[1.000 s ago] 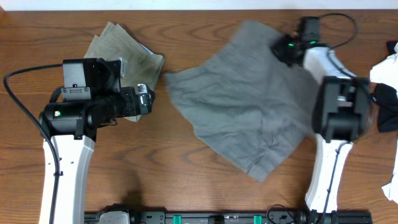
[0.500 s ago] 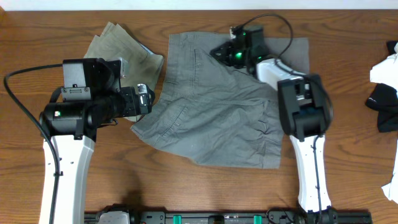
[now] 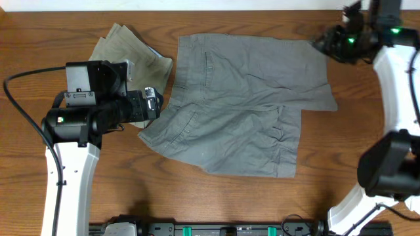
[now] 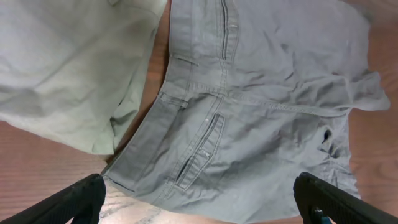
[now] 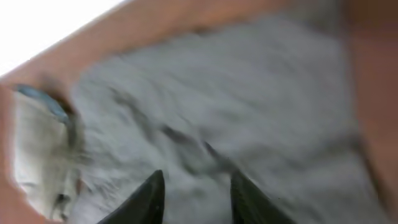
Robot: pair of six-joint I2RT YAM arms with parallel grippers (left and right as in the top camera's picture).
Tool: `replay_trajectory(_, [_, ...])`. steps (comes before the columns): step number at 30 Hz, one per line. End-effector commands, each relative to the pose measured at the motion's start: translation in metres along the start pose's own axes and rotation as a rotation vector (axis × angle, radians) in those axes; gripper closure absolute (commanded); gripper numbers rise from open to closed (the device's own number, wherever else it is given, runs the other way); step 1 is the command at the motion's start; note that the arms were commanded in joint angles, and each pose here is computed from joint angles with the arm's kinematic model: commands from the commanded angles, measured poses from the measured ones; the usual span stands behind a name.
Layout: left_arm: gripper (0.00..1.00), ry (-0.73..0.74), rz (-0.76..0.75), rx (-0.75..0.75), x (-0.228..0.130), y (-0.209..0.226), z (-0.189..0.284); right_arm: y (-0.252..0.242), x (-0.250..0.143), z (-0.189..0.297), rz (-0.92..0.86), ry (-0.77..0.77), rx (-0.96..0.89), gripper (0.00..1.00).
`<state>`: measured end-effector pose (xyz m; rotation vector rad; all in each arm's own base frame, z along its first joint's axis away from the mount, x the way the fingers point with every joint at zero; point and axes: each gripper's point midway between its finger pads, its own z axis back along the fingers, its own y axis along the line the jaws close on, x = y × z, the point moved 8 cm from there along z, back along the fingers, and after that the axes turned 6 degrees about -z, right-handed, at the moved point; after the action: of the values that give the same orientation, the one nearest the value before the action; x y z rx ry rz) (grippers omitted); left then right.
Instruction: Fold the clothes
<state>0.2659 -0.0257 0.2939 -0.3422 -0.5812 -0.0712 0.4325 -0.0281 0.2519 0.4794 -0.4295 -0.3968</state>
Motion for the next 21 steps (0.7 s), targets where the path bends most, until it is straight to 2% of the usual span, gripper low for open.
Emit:
replay_trajectory(1, [0.02, -0.028, -0.023, 0.006, 0.005, -0.002, 0.006, -0.042, -0.013, -0.026, -0.006, 0.094, -0.235, 0.85])
replay_trajectory(3, [0.02, -0.031, -0.024, 0.006, 0.006, -0.002, 0.006, -0.055, -0.022, -0.041, -0.031, 0.148, -0.261, 0.96])
replay_trajectory(4, [0.02, -0.032, -0.024, 0.006, 0.006, -0.002, 0.006, -0.061, -0.027, -0.050, -0.062, 0.173, -0.270, 0.98])
replay_trajectory(9, [0.02, -0.034, -0.025, 0.006, 0.006, -0.002, 0.006, -0.083, -0.050, -0.101, -0.146, 0.238, -0.296, 0.99])
replay_trajectory(13, [0.02, -0.034, -0.025, 0.006, 0.006, -0.002, 0.006, -0.100, -0.064, -0.148, -0.189, 0.228, -0.292, 0.99])
replay_trajectory(18, [0.02, -0.034, -0.024, 0.006, 0.006, -0.002, 0.006, -0.124, -0.074, -0.194, -0.326, 0.222, -0.314, 0.99])
replay_trajectory(21, [0.02, -0.037, -0.025, 0.006, 0.007, -0.002, 0.006, -0.133, -0.075, -0.222, -0.413, 0.194, -0.267, 0.99])
